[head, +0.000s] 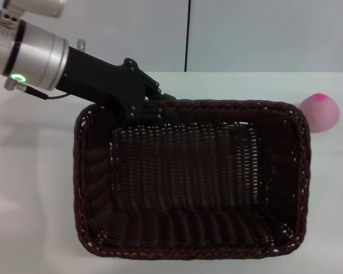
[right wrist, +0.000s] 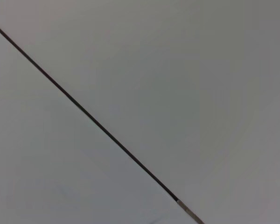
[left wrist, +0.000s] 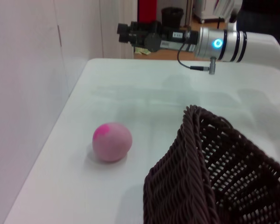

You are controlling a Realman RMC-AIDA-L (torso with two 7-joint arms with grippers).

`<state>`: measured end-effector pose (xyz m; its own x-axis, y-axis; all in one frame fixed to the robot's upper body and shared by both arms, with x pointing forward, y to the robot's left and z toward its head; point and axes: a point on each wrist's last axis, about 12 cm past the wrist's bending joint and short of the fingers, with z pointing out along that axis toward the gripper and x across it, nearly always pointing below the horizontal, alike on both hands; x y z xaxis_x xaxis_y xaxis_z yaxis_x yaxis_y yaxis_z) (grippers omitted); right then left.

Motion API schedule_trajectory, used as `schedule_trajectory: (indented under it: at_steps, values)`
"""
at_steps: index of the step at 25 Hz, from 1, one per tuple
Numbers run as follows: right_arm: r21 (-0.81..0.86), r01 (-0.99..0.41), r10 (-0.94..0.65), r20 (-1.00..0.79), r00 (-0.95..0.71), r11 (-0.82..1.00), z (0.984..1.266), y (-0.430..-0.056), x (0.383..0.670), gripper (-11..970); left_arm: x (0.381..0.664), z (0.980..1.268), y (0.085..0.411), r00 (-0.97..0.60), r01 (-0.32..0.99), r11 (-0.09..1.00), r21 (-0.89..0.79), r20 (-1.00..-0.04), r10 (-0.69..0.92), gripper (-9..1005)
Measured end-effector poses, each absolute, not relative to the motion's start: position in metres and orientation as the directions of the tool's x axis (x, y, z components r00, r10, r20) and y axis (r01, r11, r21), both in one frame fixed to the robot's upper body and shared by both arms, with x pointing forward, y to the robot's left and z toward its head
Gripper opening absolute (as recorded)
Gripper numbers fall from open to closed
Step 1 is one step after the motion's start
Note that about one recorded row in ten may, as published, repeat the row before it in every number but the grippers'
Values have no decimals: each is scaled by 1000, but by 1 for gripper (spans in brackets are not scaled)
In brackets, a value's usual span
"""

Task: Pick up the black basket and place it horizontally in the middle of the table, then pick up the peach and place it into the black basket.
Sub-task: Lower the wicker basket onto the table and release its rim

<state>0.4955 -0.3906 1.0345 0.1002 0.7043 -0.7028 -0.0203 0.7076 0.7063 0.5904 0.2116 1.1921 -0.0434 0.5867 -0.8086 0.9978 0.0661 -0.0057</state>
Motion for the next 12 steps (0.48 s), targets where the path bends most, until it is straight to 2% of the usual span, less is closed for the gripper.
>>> schedule_trajectory:
  at_steps: [7,12]
  values:
    - [706,-21,704,-704,98,708,1034,-390,496,442,598,1184,200,-68,996,81,-23,-786,615,199]
    - [706,-17,704,-704,96,708,1034,-391,496,442,605,1183,198,-90,990,139,-6,-789,607,199]
